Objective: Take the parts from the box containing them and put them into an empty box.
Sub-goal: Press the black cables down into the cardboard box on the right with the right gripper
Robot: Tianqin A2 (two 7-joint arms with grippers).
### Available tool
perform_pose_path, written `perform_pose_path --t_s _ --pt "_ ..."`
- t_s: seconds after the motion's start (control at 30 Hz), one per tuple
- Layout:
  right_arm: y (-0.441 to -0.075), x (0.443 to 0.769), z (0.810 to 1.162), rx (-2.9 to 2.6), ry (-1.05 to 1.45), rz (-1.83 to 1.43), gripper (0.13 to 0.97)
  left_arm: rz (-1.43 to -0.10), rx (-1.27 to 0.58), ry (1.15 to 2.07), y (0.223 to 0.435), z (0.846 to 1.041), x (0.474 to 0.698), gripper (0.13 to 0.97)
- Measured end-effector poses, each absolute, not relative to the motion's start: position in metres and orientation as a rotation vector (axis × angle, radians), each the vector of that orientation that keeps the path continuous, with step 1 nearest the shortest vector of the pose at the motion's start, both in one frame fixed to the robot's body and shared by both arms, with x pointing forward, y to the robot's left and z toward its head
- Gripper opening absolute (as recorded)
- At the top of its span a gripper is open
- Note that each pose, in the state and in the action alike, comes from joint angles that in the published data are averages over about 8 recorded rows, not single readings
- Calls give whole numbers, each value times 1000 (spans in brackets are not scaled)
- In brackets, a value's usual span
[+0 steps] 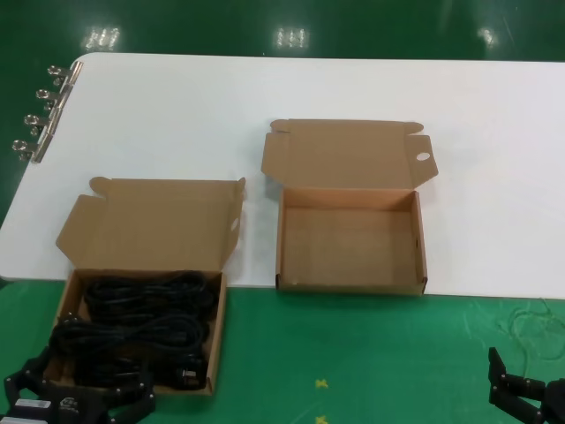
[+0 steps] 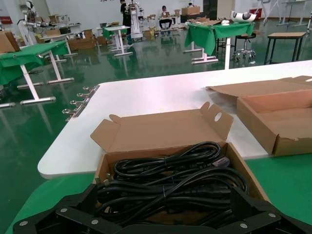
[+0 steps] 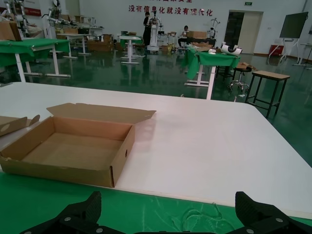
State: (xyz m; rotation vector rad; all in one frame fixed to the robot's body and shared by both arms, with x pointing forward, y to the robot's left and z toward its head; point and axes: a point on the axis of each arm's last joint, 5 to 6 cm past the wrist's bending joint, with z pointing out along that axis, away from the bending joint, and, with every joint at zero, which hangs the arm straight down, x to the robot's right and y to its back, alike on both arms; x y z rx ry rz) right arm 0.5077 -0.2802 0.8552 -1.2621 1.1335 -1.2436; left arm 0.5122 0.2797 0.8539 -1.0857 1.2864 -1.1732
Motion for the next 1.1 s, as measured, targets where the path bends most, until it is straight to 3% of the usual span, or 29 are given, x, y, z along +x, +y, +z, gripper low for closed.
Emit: perform_pose_path --t_s 0.87,1.1 --pt "-280 508 855 -1262 1134 -1244 947 -1173 -1086 1286 280 854 512 966" --pt "-280 508 855 -1262 1134 -1244 870 -1173 -1086 1286 280 854 512 966"
